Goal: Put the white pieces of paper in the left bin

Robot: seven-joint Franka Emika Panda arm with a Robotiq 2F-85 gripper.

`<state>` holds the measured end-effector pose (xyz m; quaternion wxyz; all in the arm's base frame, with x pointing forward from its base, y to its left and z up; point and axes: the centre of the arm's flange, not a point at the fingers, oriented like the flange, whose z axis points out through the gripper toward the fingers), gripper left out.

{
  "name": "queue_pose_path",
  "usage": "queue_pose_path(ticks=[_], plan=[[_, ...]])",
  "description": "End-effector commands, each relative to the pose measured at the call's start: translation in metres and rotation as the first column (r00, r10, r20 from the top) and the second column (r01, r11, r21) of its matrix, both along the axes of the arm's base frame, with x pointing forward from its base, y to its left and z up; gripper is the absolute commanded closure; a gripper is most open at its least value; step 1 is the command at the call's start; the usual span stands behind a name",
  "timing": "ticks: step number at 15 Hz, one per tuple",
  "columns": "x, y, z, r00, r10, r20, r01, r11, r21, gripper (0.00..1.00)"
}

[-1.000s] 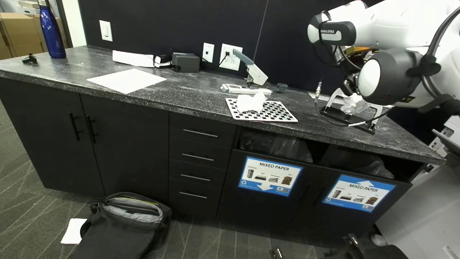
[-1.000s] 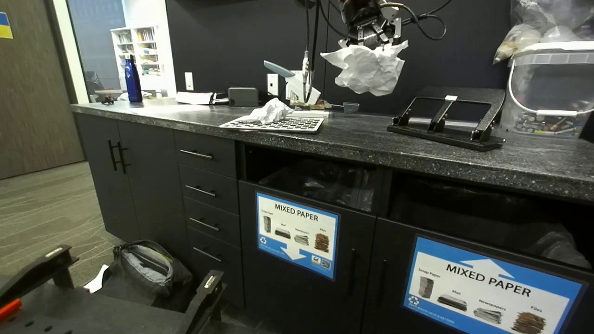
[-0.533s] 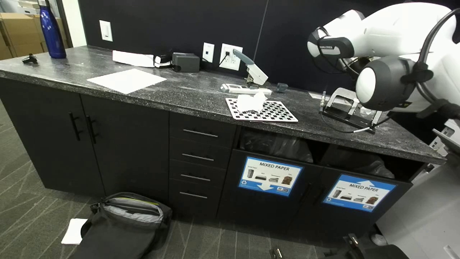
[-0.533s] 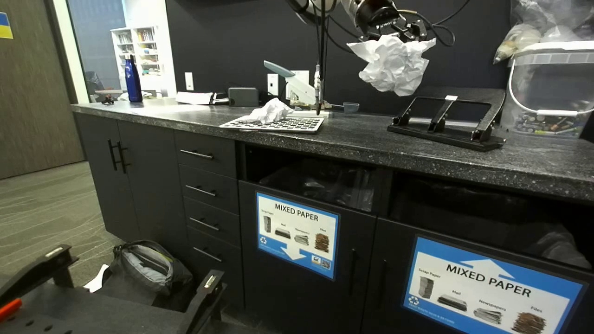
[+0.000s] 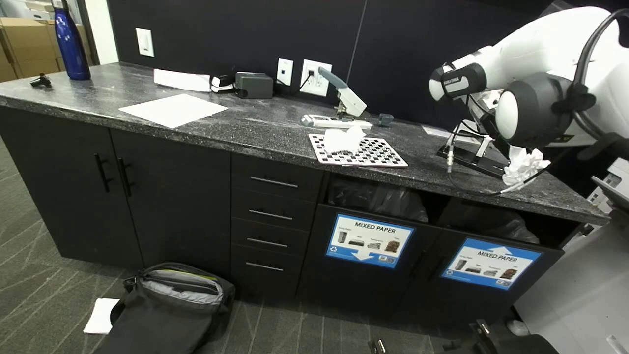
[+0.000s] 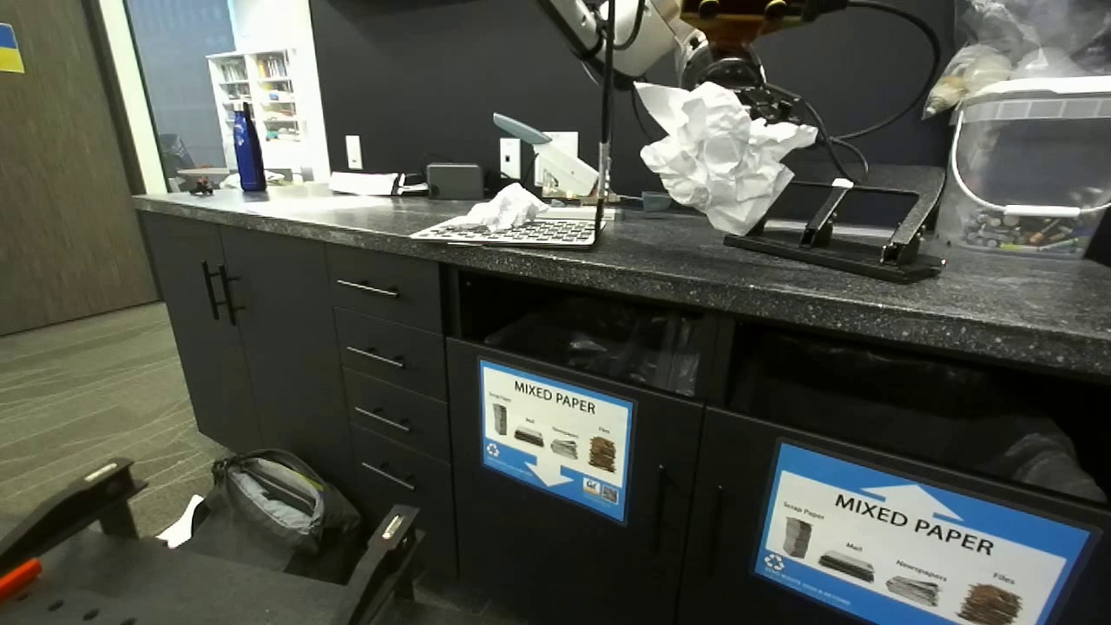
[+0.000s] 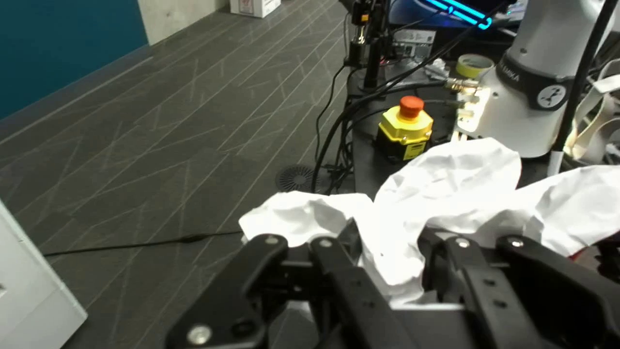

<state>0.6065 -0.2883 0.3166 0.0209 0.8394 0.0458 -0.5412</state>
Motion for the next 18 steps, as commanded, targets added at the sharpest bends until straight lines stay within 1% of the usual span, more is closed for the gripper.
queue_pose_path(ticks=[1, 3, 5, 7, 9, 11, 12, 13, 14, 16, 17, 18], plan=[[-0.078, 0.022, 0.005, 0.990, -0.100, -0.099, 0.113, 0.984, 0.136, 0.92], [-0.097, 0.017, -0.009, 0.977, -0.161, -0.141, 0.187, 0.963, 0.195, 0.92], [-0.115, 0.016, -0.026, 0.959, -0.217, -0.185, 0.259, 0.932, 0.252, 0.92], [-0.134, 0.021, -0.041, 0.938, -0.262, -0.227, 0.325, 0.892, 0.315, 0.92], [-0.152, 0.032, -0.059, 0.919, -0.292, -0.264, 0.377, 0.844, 0.382, 0.92], [-0.168, 0.048, -0.075, 0.925, -0.292, -0.243, 0.375, 0.799, 0.470, 0.92], [-0.173, 0.062, -0.079, 0.933, -0.286, -0.220, 0.360, 0.778, 0.515, 0.92], [-0.176, 0.075, -0.081, 0.944, -0.265, -0.196, 0.330, 0.766, 0.552, 0.92], [-0.178, 0.088, -0.083, 0.956, -0.245, -0.158, 0.291, 0.762, 0.578, 0.92], [-0.178, 0.114, -0.084, 0.975, -0.217, -0.049, 0.203, 0.781, 0.590, 0.92], [-0.178, 0.126, -0.086, 0.980, -0.200, 0.007, 0.157, 0.792, 0.590, 0.92], [-0.179, 0.137, -0.089, 0.981, -0.182, 0.063, 0.114, 0.809, 0.576, 0.92]])
